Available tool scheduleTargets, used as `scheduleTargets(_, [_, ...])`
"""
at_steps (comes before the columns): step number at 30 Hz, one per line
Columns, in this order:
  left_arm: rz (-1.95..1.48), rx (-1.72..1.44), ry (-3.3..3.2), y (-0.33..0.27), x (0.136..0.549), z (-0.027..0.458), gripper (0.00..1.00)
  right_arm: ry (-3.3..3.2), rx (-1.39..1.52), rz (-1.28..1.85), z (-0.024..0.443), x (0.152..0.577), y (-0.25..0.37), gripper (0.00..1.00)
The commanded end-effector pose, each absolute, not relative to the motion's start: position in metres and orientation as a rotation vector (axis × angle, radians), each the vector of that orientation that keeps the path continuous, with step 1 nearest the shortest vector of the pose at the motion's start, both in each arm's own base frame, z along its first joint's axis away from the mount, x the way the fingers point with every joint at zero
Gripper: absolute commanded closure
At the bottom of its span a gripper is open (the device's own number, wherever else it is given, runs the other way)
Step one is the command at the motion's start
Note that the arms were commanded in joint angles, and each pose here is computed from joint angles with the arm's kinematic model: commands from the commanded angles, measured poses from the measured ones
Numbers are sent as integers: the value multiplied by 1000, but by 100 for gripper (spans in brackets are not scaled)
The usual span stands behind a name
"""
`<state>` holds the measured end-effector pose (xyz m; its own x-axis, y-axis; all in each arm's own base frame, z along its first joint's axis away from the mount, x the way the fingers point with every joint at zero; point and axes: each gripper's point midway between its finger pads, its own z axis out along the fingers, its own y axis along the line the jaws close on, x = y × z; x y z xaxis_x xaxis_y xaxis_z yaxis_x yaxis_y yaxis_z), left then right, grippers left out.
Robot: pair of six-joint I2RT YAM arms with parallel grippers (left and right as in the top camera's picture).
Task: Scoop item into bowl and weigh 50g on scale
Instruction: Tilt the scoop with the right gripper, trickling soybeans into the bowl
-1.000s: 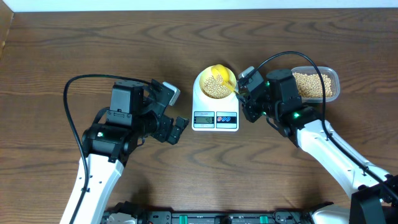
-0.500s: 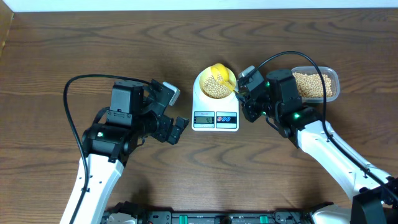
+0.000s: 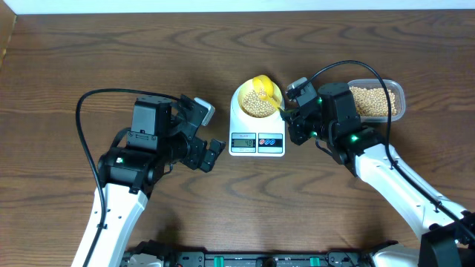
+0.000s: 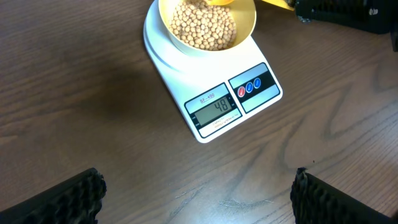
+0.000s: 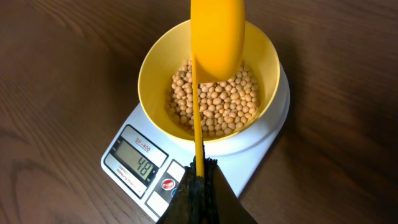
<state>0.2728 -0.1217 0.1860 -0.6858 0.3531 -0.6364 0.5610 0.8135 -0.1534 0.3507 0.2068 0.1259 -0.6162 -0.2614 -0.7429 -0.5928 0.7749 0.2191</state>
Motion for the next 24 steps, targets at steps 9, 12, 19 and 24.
scheduleTargets(9, [-451,651,2407,-120,273,182,2,2181,-620,608,149,350,209,99])
scheduleTargets(12, [-451,652,2407,-120,273,182,2,2181,-620,608,149,350,209,99])
scheduleTargets(19, [-451,652,2407,-120,273,182,2,2176,-633,588,149,351,208,99])
scheduleTargets(24, [-451,652,2407,-120,273,182,2,2176,-631,555,148,354,204,99])
